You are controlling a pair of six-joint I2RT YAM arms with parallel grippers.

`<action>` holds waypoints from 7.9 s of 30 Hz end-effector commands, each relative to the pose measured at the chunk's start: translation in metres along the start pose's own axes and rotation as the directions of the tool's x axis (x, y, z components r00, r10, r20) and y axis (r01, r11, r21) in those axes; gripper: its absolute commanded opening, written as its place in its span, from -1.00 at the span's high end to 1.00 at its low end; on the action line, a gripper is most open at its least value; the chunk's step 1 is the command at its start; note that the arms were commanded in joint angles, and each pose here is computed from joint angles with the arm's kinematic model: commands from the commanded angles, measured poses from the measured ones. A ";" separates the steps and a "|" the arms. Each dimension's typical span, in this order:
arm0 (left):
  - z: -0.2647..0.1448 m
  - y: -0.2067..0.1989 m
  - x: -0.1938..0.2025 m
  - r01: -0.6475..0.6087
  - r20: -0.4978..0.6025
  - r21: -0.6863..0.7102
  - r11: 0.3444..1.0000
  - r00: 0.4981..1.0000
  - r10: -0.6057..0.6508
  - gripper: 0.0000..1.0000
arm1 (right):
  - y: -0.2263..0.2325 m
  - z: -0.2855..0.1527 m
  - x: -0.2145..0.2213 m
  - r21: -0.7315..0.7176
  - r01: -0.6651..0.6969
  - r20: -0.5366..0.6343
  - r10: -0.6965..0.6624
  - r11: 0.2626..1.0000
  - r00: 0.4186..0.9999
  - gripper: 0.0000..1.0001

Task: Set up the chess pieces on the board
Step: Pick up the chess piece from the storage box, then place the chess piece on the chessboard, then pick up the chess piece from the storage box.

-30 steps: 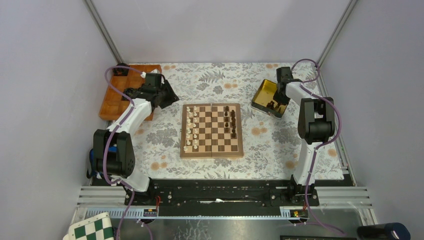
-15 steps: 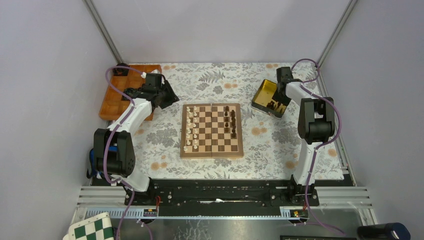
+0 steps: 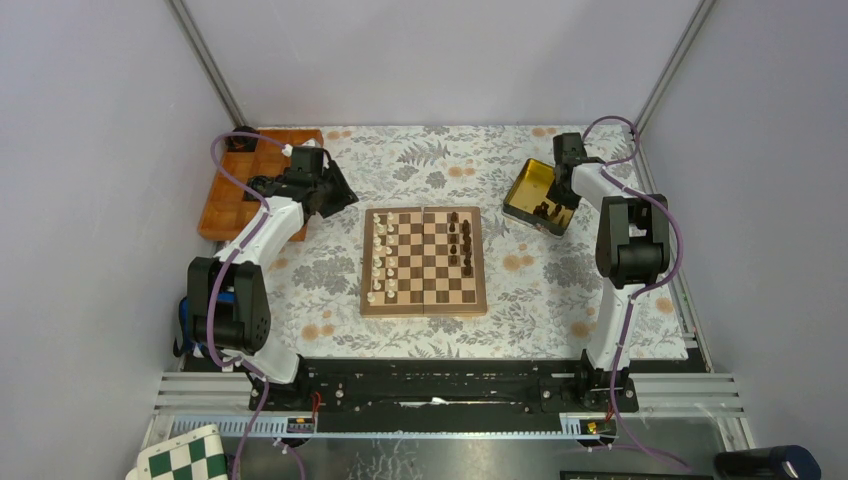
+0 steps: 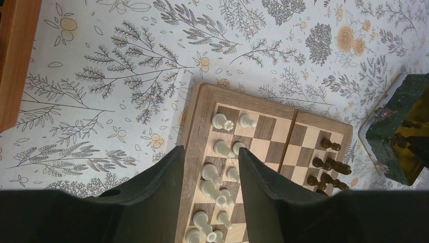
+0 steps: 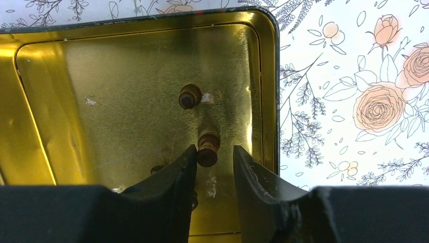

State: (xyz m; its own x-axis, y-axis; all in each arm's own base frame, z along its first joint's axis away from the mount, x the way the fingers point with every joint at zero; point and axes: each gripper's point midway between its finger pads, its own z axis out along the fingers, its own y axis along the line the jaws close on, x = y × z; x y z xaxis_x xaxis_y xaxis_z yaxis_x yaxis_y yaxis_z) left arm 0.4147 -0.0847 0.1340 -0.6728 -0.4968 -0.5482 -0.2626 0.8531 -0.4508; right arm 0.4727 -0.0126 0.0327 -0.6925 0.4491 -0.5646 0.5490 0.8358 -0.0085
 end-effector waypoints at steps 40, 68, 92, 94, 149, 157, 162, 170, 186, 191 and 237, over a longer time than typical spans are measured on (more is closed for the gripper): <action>-0.042 -0.009 -0.010 0.011 0.091 0.033 0.999 0.996 -0.014 0.00 | 0.018 -0.110 -0.034 -0.168 0.083 0.171 -0.053 0.982 0.984 1.00; -0.048 -0.021 0.008 0.024 0.085 0.086 0.996 0.996 -0.032 0.00 | 0.166 -0.172 0.060 -0.418 0.462 0.132 -0.451 0.782 0.883 0.99; -0.045 -0.016 0.016 0.002 0.069 0.083 0.997 0.998 -0.008 -0.01 | 0.201 -0.144 0.112 -0.431 0.518 0.078 -0.541 0.739 0.837 0.98; -0.044 -0.016 0.017 0.002 0.065 0.081 0.997 0.998 -0.008 -0.01 | 0.202 -0.142 0.113 -0.432 0.517 0.075 -0.541 0.740 0.838 0.98; -0.042 -0.012 0.023 0.007 0.054 0.076 0.997 0.998 -0.011 0.00 | 0.207 -0.139 0.115 -0.442 0.539 0.088 -0.563 0.717 0.822 0.19; -0.046 -0.013 0.020 0.009 0.067 0.078 0.997 0.998 -0.014 -0.01 | 0.212 -0.166 0.089 -0.455 0.541 0.159 -0.534 0.707 0.831 0.16; -0.048 -0.014 0.016 0.010 0.076 0.072 0.997 0.997 -0.015 0.00 | 0.209 -0.187 0.058 -0.426 0.532 0.223 -0.485 0.732 0.846 0.12; -0.050 -0.015 0.010 0.005 0.092 0.065 0.998 0.996 -0.011 -0.01 | 0.162 -0.185 0.002 -0.379 0.361 0.225 -0.294 0.852 0.929 -0.15; -0.042 -0.018 0.009 0.007 0.075 0.064 0.998 0.997 -0.012 -0.20 | 0.035 -0.101 -0.023 -0.194 0.022 0.089 -0.004 0.981 0.996 -0.27; -0.041 -0.018 0.009 0.007 0.074 0.061 0.998 0.997 -0.012 -0.20 | 0.031 -0.082 -0.009 -0.179 0.020 0.051 -0.011 0.984 0.999 -0.26; -0.032 -0.013 0.012 0.001 0.053 0.037 0.999 0.999 -0.003 -0.20 | 0.031 -0.018 0.012 -0.139 0.015 -0.041 -0.020 0.990 0.999 0.22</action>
State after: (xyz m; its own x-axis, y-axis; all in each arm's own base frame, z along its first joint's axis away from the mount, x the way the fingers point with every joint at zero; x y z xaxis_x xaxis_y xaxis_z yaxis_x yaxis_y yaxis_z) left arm 0.3778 -0.0962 0.1427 -0.6576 -0.5183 -0.5467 -0.2619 0.8377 -0.4792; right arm 0.4617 0.0233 0.0357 -0.7364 0.4369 -0.5166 0.4722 0.8787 0.0701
